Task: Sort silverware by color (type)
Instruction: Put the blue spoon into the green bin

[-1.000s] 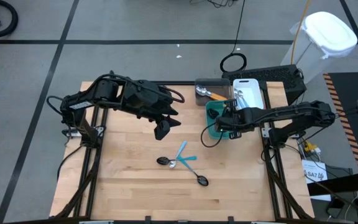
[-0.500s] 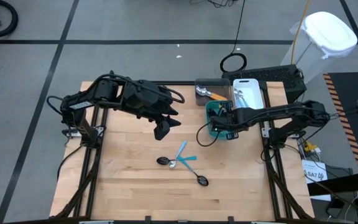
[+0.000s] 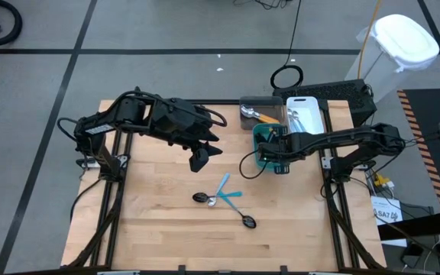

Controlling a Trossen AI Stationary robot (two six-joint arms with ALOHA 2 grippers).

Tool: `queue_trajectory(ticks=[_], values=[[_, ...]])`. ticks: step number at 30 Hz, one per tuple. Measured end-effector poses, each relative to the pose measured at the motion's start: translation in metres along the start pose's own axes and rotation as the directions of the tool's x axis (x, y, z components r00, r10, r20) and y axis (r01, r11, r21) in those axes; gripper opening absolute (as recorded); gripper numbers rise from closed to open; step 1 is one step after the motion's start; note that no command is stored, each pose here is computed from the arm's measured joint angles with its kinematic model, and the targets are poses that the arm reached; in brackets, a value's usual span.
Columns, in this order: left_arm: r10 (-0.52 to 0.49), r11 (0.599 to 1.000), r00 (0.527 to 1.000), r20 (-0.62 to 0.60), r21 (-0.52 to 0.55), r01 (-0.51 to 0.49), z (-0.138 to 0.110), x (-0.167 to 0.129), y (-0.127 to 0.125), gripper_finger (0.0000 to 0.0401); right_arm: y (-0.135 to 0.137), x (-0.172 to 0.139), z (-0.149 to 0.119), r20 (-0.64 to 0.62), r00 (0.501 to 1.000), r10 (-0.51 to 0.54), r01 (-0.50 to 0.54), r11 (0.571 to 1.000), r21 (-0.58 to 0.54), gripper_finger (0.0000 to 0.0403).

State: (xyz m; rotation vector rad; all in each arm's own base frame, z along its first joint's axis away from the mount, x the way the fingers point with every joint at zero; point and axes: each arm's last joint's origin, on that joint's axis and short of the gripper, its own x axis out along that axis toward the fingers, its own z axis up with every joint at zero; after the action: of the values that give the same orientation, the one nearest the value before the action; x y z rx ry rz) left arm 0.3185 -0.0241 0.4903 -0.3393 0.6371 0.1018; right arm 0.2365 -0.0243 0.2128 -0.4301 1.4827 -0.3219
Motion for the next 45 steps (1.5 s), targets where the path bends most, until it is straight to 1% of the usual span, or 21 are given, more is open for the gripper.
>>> queue_trajectory(ticks=[3, 9, 12, 15, 21, 25, 28, 30, 32, 34, 36, 38, 40, 41, 42, 45], values=[[0.000, 1.000, 1.000, 0.000, 0.001, 0.000, 0.000, 0.000, 0.000, 0.0209, -0.001, -0.003, -0.001, 0.025, 0.998, 0.056, -0.057, 0.998, 0.037, 0.0170], [0.000, 1.000, 1.000, -0.001, 0.013, 0.000, 0.000, 0.000, 0.000, 0.0209, -0.007, -0.003, -0.005, 0.016, 0.998, 0.058, -0.059, 0.992, 0.111, 0.0210], [0.000, 1.000, 1.000, -0.001, 0.017, 0.000, 0.000, 0.000, 0.000, 0.0209, -0.009, -0.002, -0.007, 0.001, 0.995, 0.098, -0.097, 0.987, 0.125, 0.0230], [0.001, 1.000, 1.000, -0.004, 0.018, -0.001, 0.000, 0.000, 0.000, 0.0209, -0.011, -0.001, -0.010, -0.008, 0.990, 0.140, -0.136, 0.973, 0.186, 0.0245], [0.008, 1.000, 1.000, -0.027, 0.023, -0.008, -0.002, 0.000, 0.001, 0.0209, -0.014, -0.005, -0.019, -0.020, 0.977, 0.212, -0.199, 0.939, 0.279, 0.0263], [-0.004, 0.999, 0.999, -0.036, 0.042, 0.006, -0.003, 0.000, 0.001, 0.0209, -0.018, -0.011, -0.025, -0.011, 0.977, 0.215, -0.200, 0.926, 0.321, 0.0271], [-0.012, 0.999, 0.999, -0.041, 0.052, 0.014, -0.003, 0.000, 0.001, 0.0209, -0.021, -0.017, -0.030, 0.019, 0.978, 0.208, -0.199, 0.901, 0.386, 0.0272], [-0.007, 0.998, 0.999, -0.053, 0.058, 0.010, -0.004, 0.000, 0.002, 0.0209, -0.023, -0.025, -0.033, 0.056, 0.973, 0.222, -0.223, 0.865, 0.450, 0.0270], [-0.001, 0.998, 0.998, -0.067, 0.064, 0.005, -0.005, 0.000, 0.003, 0.0209, -0.026, -0.033, -0.036, 0.109, 0.964, 0.241, -0.261, 0.805, 0.532, 0.0268], [0.006, 0.997, 0.997, -0.081, 0.074, 0.000, -0.007, 0.000, 0.003, 0.0209, -0.028, -0.042, -0.039, 0.175, 0.948, 0.267, -0.317, 0.723, 0.614, 0.0266], [0.010, 0.996, 0.996, -0.091, 0.086, -0.002, -0.008, 0.000, 0.004, 0.0209, -0.029, -0.049, -0.041, 0.247, 0.923, 0.295, -0.382, 0.627, 0.679, 0.0266], [0.017, 0.995, 0.994, -0.108, 0.099, -0.006, -0.009, -0.001, 0.004, 0.0209, -0.030, -0.056, -0.042, 0.322, 0.895, 0.310, -0.444, 0.535, 0.719, 0.0266], [0.024, 0.994, 0.992, -0.126, 0.106, -0.011, -0.011, -0.001, 0.005, 0.0209, -0.030, -0.063, -0.043, 0.388, 0.869, 0.306, -0.492, 0.462, 0.737, 0.0266], [0.031, 0.994, 0.990, -0.140, 0.105, -0.016, -0.013, -0.001, 0.005, 0.0209, -0.030, -0.067, -0.043, 0.422, 0.856, 0.298, -0.515, 0.434, 0.739, 0.0266], [0.041, 0.995, 0.986, -0.159, 0.095, -0.026, -0.014, -0.001, 0.006, 0.0209, -0.029, -0.070, -0.043, 0.447, 0.846, 0.290, -0.532, 0.415, 0.738, 0.0266], [0.071, 0.996, 0.982, -0.174, 0.065, -0.061, -0.017, -0.002, 0.006, 0.0209, -0.027, -0.078, -0.045, 0.485, 0.834, 0.264, -0.552, 0.376, 0.744, 0.0266]])
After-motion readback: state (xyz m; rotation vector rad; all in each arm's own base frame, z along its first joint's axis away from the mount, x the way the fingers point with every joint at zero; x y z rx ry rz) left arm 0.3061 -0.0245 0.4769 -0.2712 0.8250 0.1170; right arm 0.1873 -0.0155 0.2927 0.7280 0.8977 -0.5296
